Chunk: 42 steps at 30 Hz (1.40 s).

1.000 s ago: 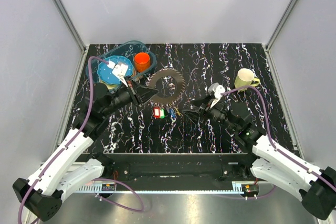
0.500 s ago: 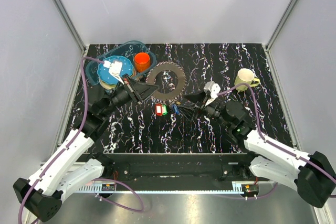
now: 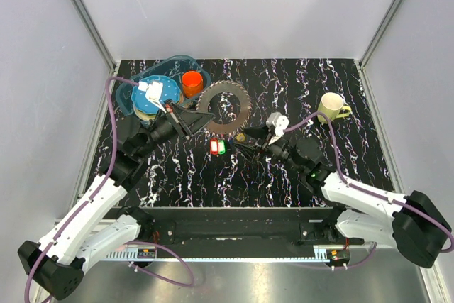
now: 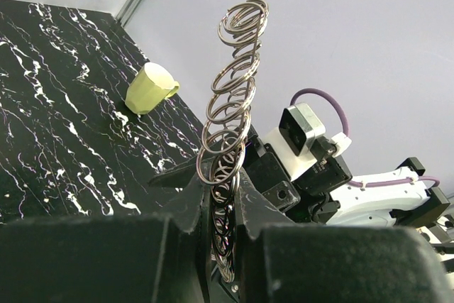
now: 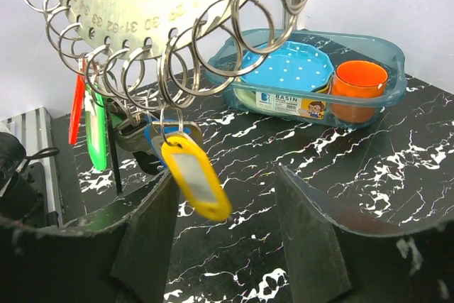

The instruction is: Remove the keys from the keyring

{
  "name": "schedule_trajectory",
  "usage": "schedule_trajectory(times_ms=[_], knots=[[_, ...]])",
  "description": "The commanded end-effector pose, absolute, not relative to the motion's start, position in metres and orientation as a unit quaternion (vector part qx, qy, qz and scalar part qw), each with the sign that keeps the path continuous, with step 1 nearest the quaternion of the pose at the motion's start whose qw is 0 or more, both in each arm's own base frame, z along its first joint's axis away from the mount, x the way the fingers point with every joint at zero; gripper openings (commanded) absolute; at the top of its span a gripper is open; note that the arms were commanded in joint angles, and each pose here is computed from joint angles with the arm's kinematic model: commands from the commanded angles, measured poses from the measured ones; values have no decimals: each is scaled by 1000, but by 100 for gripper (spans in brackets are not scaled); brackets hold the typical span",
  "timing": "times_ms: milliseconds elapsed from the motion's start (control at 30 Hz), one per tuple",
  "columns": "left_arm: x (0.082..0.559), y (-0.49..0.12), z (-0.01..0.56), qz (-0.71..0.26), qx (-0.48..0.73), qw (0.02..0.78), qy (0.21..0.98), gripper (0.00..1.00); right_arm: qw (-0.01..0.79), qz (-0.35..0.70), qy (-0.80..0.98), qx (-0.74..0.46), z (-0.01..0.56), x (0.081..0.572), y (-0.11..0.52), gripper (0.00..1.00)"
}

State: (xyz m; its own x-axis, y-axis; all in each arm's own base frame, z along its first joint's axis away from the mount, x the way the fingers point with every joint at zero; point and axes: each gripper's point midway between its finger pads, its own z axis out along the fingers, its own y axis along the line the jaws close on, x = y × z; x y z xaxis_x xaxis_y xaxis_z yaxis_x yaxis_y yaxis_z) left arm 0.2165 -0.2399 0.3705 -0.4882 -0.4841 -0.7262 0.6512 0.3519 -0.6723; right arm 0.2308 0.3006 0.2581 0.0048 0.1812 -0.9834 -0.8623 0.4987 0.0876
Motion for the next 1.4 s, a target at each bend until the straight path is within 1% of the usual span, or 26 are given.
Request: schedule_trajectory(times_ms=[0, 233, 333, 367, 500, 767, 900, 1033, 1200, 1367], knots=[[212, -234, 408, -587, 63, 543, 597, 0, 692, 395, 538, -275, 291, 238, 303, 61], [213, -234, 402, -584, 56, 541, 603, 0, 713, 373, 539, -250, 297, 245, 300, 58], [214, -232, 399, -580, 51, 542, 606, 0, 722, 354, 540, -247, 297, 248, 295, 55], [215, -232, 399, -579, 49, 542, 607, 0, 724, 351, 540, -248, 297, 248, 294, 52], [216, -232, 399, -577, 46, 542, 610, 0, 727, 337, 543, -251, 294, 250, 293, 51], [220, -231, 398, -570, 42, 544, 614, 0, 727, 322, 545, -267, 287, 250, 297, 58], [222, -232, 393, -568, 40, 540, 619, 0, 723, 331, 537, -282, 288, 246, 302, 55], [223, -234, 390, -569, 41, 536, 622, 0, 721, 331, 532, -296, 285, 244, 305, 55], [224, -235, 387, -569, 41, 531, 626, 0, 716, 344, 517, -318, 283, 238, 313, 62], [219, -240, 383, -570, 67, 523, 630, 0, 719, 347, 510, -320, 286, 237, 315, 64]])
